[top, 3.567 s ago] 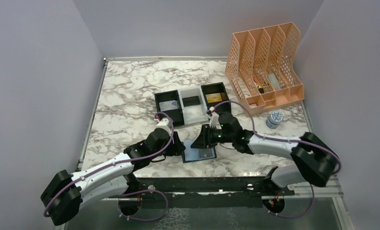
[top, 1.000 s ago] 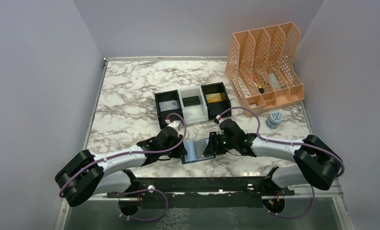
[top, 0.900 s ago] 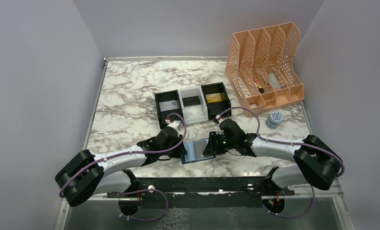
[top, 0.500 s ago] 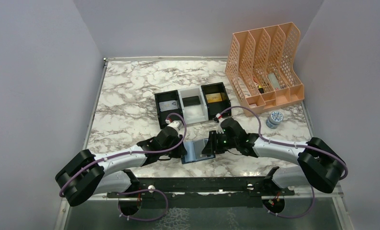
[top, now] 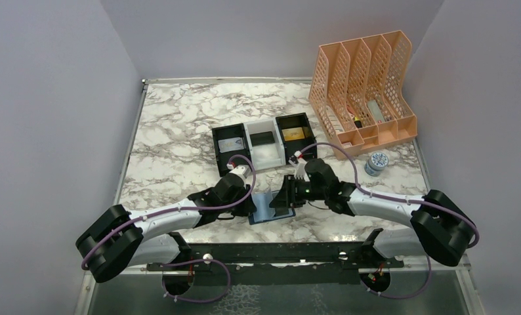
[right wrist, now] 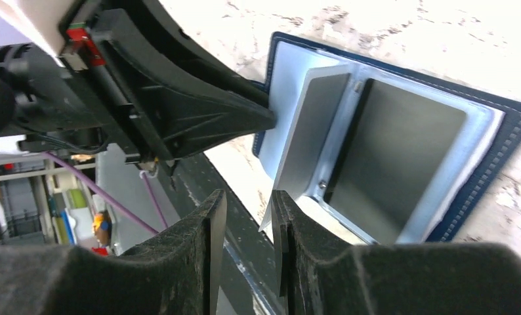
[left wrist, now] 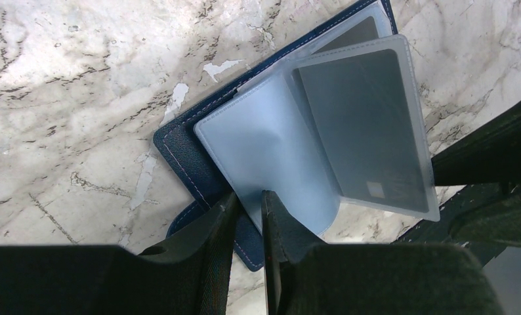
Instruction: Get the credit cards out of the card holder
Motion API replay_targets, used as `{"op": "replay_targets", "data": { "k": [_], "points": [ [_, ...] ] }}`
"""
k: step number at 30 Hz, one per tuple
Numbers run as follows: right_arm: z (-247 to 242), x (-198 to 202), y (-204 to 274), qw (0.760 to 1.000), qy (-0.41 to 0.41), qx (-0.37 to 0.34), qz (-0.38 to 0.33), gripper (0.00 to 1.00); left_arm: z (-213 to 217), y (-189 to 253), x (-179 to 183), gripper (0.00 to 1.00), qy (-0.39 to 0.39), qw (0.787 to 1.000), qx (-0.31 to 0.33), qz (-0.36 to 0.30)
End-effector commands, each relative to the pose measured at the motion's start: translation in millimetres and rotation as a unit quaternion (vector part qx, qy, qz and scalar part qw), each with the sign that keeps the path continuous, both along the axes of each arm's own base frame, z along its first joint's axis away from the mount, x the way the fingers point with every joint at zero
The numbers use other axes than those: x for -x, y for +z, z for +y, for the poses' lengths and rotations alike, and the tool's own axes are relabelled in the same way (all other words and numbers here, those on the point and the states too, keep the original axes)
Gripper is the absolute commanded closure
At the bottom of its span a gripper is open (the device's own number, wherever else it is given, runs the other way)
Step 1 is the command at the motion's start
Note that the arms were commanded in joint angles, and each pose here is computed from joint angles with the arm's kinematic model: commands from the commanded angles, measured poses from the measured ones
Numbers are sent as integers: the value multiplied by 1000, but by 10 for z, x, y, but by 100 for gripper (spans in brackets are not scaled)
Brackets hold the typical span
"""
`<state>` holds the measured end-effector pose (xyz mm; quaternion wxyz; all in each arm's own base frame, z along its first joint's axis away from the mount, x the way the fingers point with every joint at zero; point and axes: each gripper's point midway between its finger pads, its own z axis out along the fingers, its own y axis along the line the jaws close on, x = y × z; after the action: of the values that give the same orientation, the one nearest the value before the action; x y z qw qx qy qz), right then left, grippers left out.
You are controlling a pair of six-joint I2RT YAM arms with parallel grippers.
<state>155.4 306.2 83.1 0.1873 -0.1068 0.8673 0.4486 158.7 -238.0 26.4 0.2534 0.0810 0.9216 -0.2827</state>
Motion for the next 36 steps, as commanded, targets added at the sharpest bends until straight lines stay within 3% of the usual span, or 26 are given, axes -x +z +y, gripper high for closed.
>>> {"op": "replay_targets", "data": {
  "k": [1, 14, 21, 27, 36],
  "points": [
    [206, 32, 241, 997, 39, -60, -4, 68, -11, 13, 10, 76, -5, 1000, 5, -7],
    [457, 45, 251, 991, 95, -94, 15, 67, 119, 159, -21, 58, 31, 999, 8, -25],
    [316, -95, 171, 998, 53, -38, -16, 67, 256, 324, -30, 52, 62, 997, 11, -42],
    [191, -132, 67, 999, 29, -5, -25, 67, 232, 529, -59, 49, 69, 995, 41, -61],
    [174, -128, -242, 999, 25, 22, 2, 67, -56, 523, -34, 52, 11, 996, 72, -52]
  ]
}}
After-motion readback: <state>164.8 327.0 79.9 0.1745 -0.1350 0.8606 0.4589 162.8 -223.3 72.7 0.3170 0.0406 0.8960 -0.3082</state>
